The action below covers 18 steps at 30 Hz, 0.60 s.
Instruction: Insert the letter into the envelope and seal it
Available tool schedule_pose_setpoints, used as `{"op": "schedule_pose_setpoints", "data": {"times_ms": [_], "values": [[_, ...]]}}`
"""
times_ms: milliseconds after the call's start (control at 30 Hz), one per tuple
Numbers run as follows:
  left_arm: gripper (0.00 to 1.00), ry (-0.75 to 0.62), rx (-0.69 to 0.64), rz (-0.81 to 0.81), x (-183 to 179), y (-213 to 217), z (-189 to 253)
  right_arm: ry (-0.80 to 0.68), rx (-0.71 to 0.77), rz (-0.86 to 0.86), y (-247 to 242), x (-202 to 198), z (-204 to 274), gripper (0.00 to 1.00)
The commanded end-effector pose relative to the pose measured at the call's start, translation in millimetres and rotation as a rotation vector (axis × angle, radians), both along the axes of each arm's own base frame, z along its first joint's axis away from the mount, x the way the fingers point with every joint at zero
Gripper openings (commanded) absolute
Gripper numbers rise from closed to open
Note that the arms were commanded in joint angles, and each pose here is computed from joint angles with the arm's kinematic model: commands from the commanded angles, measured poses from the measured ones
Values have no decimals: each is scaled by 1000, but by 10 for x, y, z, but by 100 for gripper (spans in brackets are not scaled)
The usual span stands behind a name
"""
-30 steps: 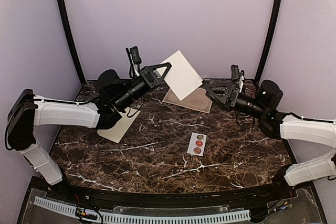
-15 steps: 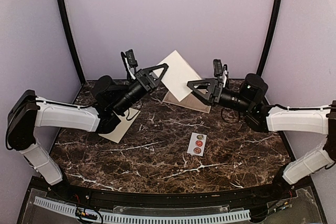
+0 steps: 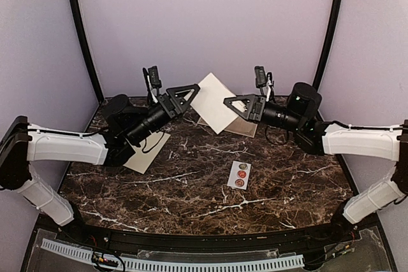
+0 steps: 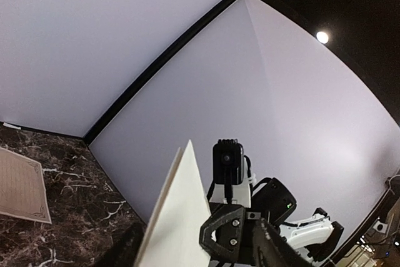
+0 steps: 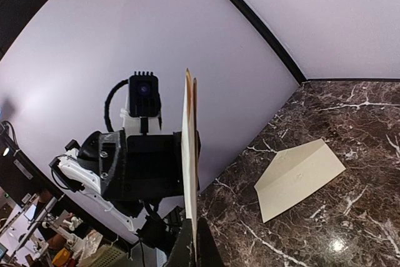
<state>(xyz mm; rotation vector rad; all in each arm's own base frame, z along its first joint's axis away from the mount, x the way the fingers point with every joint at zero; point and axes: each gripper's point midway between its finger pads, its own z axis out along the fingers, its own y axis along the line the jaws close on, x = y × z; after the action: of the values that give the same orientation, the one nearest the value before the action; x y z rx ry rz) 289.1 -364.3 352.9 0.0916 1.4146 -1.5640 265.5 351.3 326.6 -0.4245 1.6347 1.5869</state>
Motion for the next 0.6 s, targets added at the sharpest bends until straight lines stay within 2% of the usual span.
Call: {"op": "schedule_pose_setpoints", "data": {"times_ms": [0,33,100,267,300,333,367,433,567], "values": [[66,45,183,52,-37,214,-107,-100,-105,-41,-135,-34,84,0],[73,38,191,66,-55,295,-22,-112,-142,-36,-160,-55,70,0],[78,62,278,85,-29,411,-91,-132,-228,-4,-182,-95,-16,0],[83,77,518,44,-35,539,-286,-166,-411,200,-154,-370,-252,0],[84,22,544,10,-80,493,-171,-157,-437,217,-163,-392,-295,0],[84,42,597,-43,-128,447,-295,-156,-456,237,-169,-421,-331,0],[84,-6,613,-62,-146,408,-167,-151,-467,265,-172,-471,-358,0],[84,-9,675,-172,-267,312,-246,-148,-463,330,-167,-589,-372,0],[84,-71,720,-370,-566,80,-263,-148,-450,431,-121,-785,-348,0]]}}
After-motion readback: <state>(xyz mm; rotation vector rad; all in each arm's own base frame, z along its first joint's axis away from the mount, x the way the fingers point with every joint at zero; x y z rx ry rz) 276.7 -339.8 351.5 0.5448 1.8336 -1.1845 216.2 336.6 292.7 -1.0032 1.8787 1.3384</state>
